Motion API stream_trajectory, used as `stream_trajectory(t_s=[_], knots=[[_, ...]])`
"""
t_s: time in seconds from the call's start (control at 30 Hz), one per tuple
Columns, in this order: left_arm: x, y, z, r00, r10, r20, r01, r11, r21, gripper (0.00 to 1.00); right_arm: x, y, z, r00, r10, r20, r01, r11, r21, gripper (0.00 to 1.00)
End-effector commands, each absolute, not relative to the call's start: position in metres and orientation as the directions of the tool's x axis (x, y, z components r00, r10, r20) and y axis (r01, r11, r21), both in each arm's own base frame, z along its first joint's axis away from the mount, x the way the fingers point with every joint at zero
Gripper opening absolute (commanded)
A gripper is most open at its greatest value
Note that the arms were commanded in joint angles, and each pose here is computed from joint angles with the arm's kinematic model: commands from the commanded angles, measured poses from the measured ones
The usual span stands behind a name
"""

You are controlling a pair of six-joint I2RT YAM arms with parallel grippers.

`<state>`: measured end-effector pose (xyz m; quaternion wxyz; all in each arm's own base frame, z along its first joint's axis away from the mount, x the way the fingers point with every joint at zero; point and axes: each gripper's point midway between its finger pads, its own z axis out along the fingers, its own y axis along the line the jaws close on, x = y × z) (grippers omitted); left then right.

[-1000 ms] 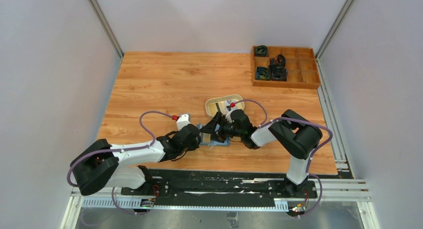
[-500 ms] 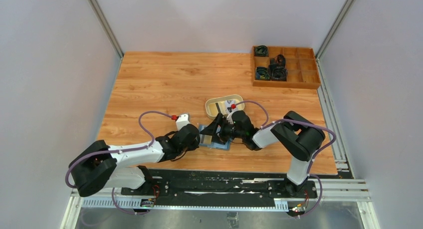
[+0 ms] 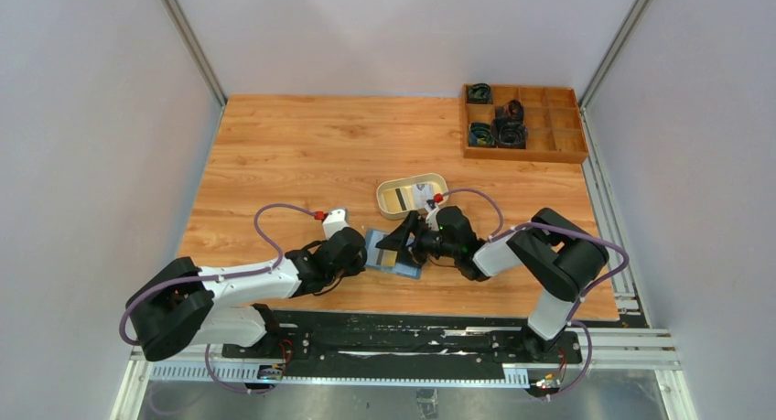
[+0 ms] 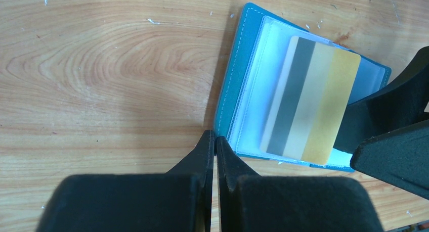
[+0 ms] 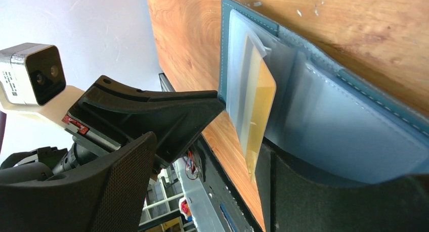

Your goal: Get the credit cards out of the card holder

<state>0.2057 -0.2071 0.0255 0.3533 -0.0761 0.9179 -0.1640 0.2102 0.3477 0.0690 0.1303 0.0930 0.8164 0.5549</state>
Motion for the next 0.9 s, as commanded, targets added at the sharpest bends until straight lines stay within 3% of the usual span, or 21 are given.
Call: stream_trajectory(t_s=[0.0,0.17,0.33,0.53,0.87], knots=[[0.21,-0.207,0.028,-0.728,-0.268,-0.631,-0.035,0.934,-0.356,0.0,0.208,0.341,0.074,-0.949,0.296,-0.108,0.0,0.341,0.94,0.72],[0.211,-0.209,0.029,-0.729,-0.264,-0.632,-0.032,0.935,-0.354,0.0,0.206,0.334,0.064,-0.951,0.293,-0.104,0.01,0.361,0.932,0.61],[0.211,-0.21,0.028,-0.732,-0.261,-0.63,-0.031,0.935,-0.353,0.0,0.203,0.326,0.051,-0.951,0.297,-0.088,0.032,0.376,0.926,0.29],[0.211,-0.211,0.026,-0.737,-0.254,-0.627,-0.027,0.937,-0.349,0.0,0.196,0.318,0.039,-0.953,0.294,-0.071,0.05,0.386,0.921,0.1],[0.211,-0.212,0.025,-0.738,-0.252,-0.626,-0.025,0.938,-0.347,0.0,0.184,0.297,0.028,-0.964,0.243,-0.106,0.018,0.458,0.889,0.06]])
